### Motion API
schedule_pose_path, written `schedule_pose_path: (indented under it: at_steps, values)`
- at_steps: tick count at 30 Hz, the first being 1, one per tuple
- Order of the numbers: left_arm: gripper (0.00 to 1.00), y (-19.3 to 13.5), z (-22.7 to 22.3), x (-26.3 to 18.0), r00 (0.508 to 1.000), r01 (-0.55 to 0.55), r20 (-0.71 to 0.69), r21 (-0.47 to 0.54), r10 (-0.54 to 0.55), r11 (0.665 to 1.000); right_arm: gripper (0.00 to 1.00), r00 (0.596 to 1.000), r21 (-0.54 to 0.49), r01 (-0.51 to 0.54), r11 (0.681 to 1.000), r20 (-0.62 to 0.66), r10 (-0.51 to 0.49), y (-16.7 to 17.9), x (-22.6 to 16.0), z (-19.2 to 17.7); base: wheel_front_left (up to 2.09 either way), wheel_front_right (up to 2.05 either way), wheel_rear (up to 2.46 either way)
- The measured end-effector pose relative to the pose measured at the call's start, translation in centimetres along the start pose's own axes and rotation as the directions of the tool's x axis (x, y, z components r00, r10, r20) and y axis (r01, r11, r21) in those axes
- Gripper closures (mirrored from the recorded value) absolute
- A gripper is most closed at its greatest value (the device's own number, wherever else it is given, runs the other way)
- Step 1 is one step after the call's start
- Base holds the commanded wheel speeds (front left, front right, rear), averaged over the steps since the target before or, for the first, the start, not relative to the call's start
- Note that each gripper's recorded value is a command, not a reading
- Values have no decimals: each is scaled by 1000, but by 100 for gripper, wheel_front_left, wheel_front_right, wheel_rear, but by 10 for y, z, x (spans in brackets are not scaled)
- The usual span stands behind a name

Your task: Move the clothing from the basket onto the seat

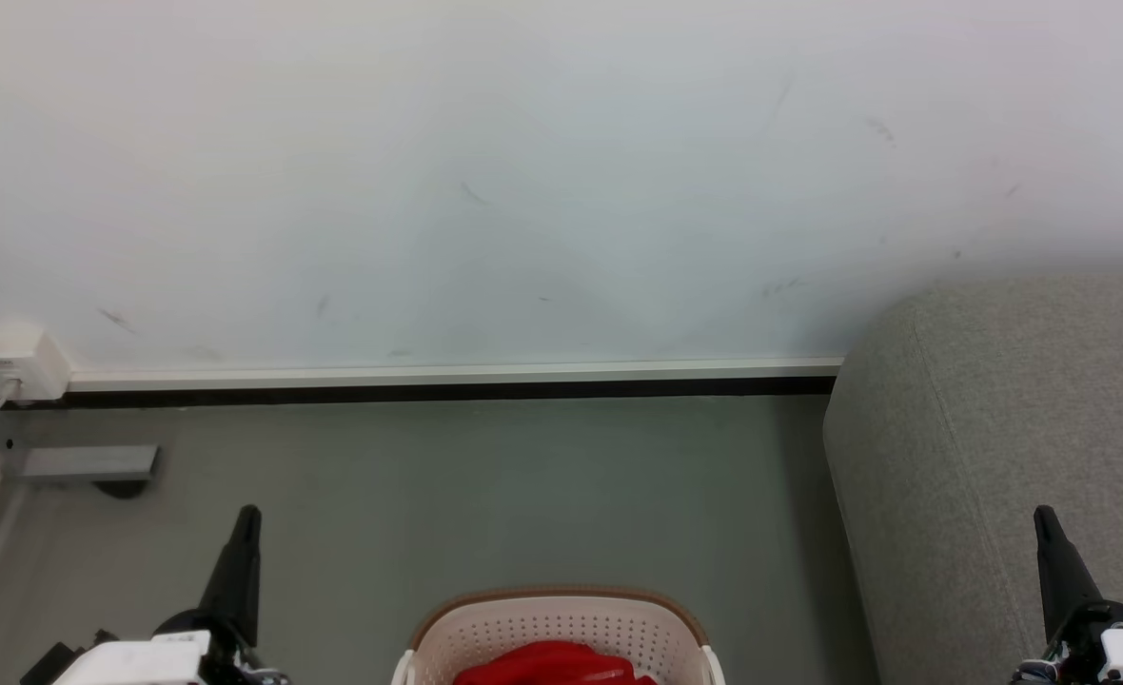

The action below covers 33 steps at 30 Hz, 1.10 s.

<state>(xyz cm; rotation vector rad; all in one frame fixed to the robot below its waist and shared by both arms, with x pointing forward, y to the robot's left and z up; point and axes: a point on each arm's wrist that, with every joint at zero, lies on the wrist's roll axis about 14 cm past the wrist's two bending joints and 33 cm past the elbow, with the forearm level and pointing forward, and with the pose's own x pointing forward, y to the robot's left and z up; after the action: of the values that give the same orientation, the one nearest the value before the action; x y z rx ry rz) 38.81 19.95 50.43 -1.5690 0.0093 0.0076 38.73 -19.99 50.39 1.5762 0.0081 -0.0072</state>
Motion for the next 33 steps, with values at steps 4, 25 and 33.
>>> schedule_pose_path:
  at_steps: [4, 25, 33]
  values:
    - [100, 0, 0, 0, 1000, 0, 0, 0, 0, 1000, 100, 1000, 0, 0, 1000, 0, 0, 0, 0, 0, 0, 0, 0]
    - [100, 0, 0, 0, 1000, 0, 0, 0, 0, 1000, 100, 1000, 0, 0, 1000, 0, 0, 0, 0, 0, 0, 0, 0]
    - [100, 0, 0, 0, 1000, 0, 0, 0, 0, 1000, 100, 1000, 0, 0, 1000, 0, 0, 0, 0, 0, 0, 0, 0]
